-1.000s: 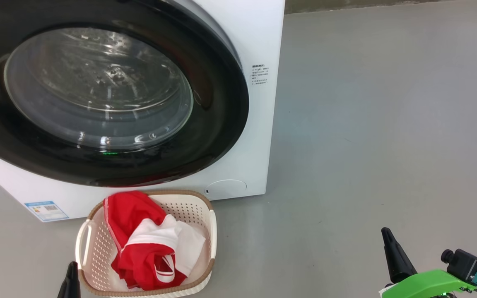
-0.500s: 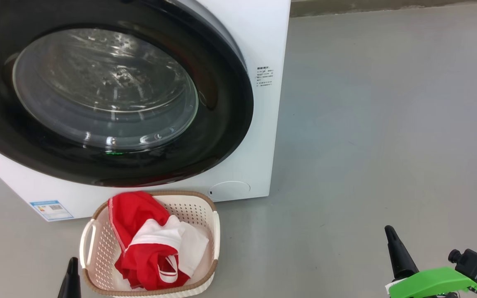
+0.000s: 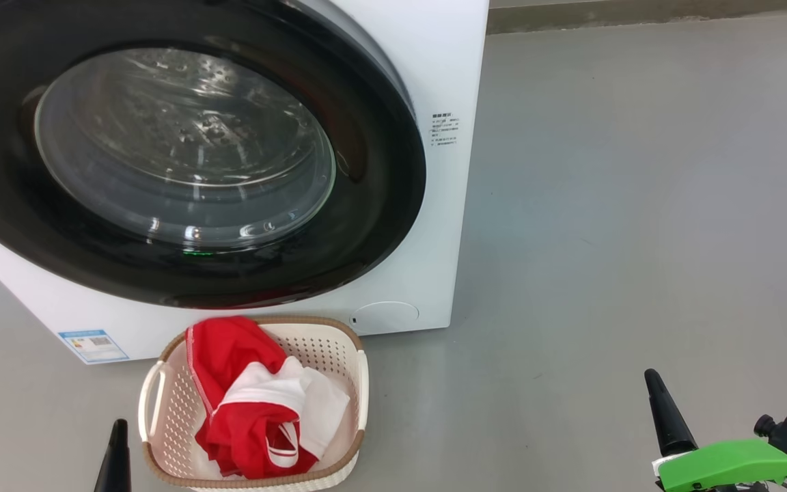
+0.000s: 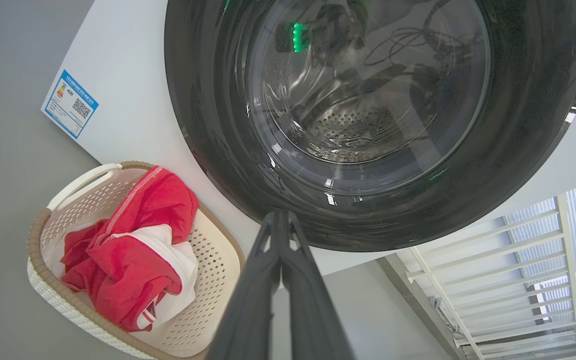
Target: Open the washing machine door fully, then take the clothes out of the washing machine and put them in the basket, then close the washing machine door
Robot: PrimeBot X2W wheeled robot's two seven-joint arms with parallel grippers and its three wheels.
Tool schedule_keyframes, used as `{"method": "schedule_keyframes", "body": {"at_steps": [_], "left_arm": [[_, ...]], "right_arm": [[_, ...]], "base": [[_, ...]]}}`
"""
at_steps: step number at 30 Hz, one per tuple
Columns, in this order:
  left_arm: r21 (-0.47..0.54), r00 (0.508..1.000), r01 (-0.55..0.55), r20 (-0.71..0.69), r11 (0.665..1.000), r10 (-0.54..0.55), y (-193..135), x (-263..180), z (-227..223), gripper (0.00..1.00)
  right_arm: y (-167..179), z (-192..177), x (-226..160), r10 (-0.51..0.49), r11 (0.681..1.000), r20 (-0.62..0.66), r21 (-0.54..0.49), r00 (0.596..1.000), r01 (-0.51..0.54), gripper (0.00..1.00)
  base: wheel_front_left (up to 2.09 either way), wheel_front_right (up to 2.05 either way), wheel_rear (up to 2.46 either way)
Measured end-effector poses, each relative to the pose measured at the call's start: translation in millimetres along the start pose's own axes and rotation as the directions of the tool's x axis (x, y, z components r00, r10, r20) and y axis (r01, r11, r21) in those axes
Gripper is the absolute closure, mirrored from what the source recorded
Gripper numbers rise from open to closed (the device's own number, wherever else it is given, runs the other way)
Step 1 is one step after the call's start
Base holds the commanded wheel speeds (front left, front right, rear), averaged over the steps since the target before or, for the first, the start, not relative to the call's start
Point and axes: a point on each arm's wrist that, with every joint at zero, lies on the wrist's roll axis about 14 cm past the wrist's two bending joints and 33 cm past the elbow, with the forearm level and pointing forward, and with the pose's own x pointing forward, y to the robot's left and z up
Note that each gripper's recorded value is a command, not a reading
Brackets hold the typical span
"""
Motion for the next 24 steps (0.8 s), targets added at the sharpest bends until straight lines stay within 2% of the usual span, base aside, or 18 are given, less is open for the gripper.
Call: {"method": "schedule_keyframes", "body": {"at_steps": [11,24], "left_arm": [[-0.104,1.0,0.007,0.009,0.995,-0.006,-3.7,1.7,5.2,1.0],[-0.242,1.0,0.02,0.018,0.97,-0.017,-8.6,2.3,8.9,1.0]], "right_arm": [[4.3,0.4,1.7,0.01,0.994,-0.008,0.112,1.0,-0.009,1.0],[10.1,3.8,3.9,0.028,0.965,-0.01,0.261,1.0,-0.025,1.0]], "base": [[0.0,0.0,0.0],[0.0,0.0,0.0]]}}
